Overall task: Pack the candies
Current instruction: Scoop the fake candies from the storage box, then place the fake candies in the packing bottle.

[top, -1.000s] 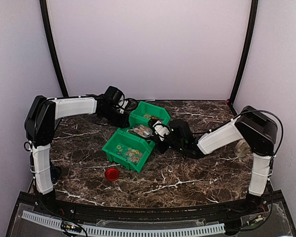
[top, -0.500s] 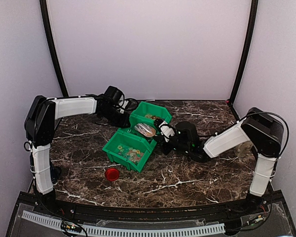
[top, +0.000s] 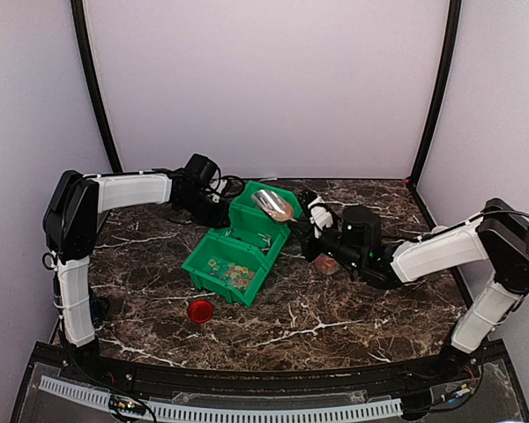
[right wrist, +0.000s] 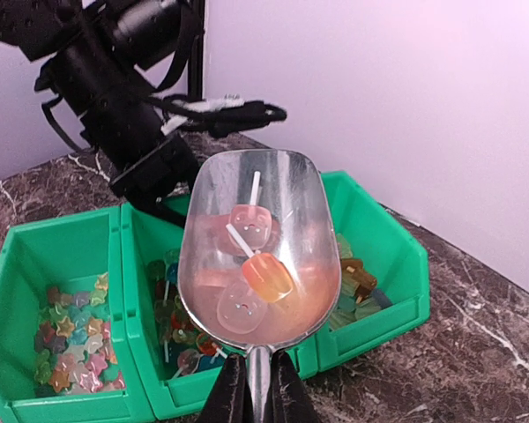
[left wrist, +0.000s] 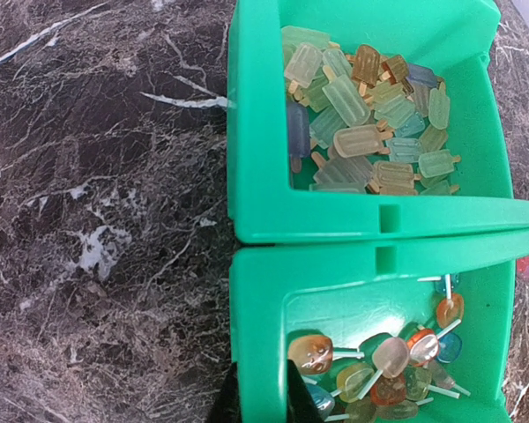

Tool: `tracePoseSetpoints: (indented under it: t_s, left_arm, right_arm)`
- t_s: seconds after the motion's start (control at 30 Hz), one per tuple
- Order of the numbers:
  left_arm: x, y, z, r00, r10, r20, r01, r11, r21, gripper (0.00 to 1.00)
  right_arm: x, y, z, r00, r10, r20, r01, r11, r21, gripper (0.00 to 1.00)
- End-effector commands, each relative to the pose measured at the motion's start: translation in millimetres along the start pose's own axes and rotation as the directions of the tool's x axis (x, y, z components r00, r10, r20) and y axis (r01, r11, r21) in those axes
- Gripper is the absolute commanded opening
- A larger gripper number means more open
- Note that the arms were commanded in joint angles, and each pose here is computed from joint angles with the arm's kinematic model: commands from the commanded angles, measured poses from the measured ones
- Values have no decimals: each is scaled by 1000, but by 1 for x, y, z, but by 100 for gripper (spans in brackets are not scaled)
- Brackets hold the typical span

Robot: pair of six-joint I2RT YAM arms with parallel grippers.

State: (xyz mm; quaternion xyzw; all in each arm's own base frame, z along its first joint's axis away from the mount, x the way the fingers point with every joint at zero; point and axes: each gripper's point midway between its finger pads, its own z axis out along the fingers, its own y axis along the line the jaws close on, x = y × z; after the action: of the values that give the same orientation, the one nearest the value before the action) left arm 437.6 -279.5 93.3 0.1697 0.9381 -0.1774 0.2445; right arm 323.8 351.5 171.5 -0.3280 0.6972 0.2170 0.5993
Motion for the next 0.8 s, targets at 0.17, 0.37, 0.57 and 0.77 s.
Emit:
tracePoseSetpoints:
  t_s: [0.17,0.37,0.57,0.77]
  left_arm:
    - [-50,-20,-57,982,14,186,-24,999,49,0]
    - [-51,-18,-57,982,23,186,-30,999,34,0]
    - [-49,-18,-54,983,23,182,-31,999,42,0]
    - [-50,-18,-56,982,25,185,-33,998,44,0]
  right_arm:
    - [-51,-36,-38,999,-24,26,20,988,152,0]
    - [-57,-50,-72,993,-27,-119,49,980,193,0]
    - [-61,-64,-110,973,18,-229,43,966,257,0]
    - [-51,-72,-146,945,69,-319,33,953,302,0]
